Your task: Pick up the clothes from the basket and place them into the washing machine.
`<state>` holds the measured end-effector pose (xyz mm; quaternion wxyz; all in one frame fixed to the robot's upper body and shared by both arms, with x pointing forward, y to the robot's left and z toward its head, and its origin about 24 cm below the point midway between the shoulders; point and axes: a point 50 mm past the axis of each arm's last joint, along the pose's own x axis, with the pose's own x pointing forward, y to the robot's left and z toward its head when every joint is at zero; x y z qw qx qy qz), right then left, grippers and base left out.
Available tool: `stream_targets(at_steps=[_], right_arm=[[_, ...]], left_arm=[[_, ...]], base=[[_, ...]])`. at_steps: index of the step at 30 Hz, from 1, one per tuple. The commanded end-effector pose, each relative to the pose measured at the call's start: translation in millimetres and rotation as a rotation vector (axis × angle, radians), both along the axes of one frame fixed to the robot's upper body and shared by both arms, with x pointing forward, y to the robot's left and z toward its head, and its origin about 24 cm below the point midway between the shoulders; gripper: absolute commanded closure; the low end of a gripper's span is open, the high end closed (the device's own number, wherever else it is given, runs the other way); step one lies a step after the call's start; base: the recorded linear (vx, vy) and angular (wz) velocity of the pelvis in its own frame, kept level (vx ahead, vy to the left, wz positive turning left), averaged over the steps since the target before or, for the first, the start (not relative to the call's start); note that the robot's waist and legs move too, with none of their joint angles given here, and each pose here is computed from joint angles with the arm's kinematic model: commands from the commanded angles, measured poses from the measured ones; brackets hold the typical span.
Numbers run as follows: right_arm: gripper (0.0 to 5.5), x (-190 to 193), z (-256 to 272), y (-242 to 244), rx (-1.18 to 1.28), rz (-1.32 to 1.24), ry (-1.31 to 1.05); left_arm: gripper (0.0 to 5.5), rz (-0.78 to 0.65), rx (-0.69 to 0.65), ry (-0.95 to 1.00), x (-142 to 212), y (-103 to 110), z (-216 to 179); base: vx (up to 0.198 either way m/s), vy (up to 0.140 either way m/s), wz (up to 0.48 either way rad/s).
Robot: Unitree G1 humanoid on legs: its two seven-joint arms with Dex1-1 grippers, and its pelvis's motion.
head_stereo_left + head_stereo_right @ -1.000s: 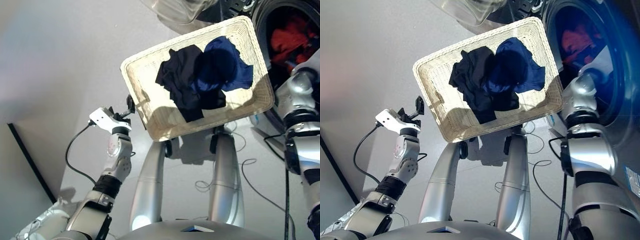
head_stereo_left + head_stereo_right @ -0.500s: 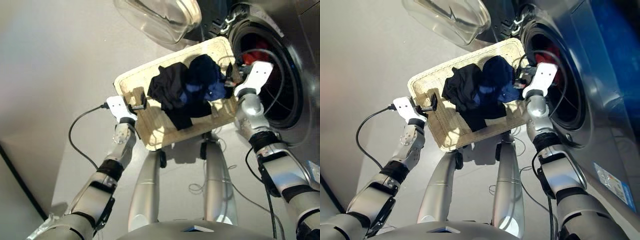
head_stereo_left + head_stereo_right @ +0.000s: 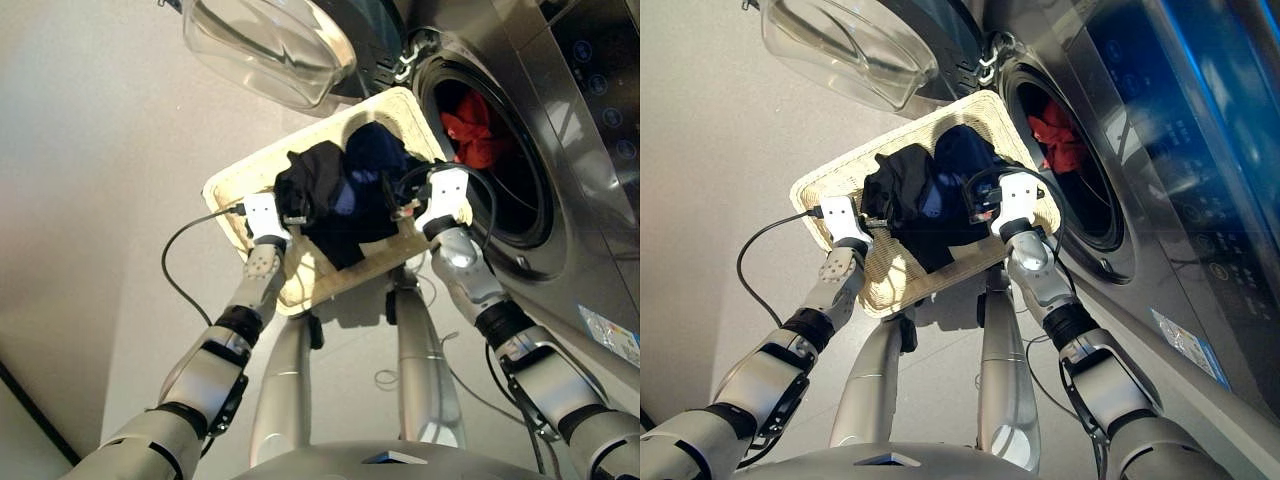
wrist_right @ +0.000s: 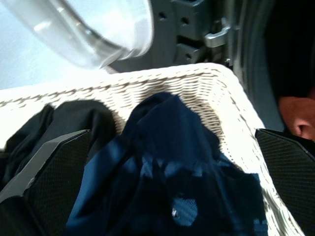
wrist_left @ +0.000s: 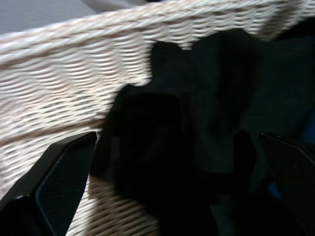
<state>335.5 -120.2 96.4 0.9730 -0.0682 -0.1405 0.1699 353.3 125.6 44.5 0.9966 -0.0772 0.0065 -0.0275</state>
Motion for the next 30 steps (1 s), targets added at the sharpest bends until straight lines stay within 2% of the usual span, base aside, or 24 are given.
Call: stream_targets(at_steps=[1,10,15,16,17,25,30], right_arm=[[0.0,-7.0,25.0,24.1,0.006,0.113,-0.128],[0.0,-15.6,44.0,42.8,0.021,0.204,-0.203],[0.0,-20.2,52.9,45.5,0.093,0.238,-0.218],[0.0,-21.1,53.3,45.9,0.108,0.248,-0.214],[0.0,-21.8,52.4,45.7,0.116,0.253,-0.206],[0.0,-18.6,41.2,37.5,0.104,0.217,-0.166],[0.0,-10.2,34.3,32.0,-0.062,0.171,-0.185]], left_arm=[[0.0,-0.011,-0.014,-0.041,10.6,-3.2,14.8],[0.0,-0.039,-0.004,-0.072,22.6,-9.6,34.2],[0.0,0.032,-0.006,-0.061,33.6,7.5,45.3],[1.85,0.049,-0.023,-0.053,35.5,12.9,46.5],[5.5,0.058,-0.036,-0.047,36.3,15.9,47.0],[5.5,0.028,-0.073,-0.073,34.0,8.1,48.2],[5.5,-0.002,-0.144,-0.162,29.1,4.4,58.8]], base=[[0.0,0.0,0.0],[0.0,0.0,0.0],[0.0,0.0,0.0],[0.0,0.0,0.0],[0.0,0.0,0.0],[0.005,-0.003,-0.089],[0.0,0.0,0.0]])
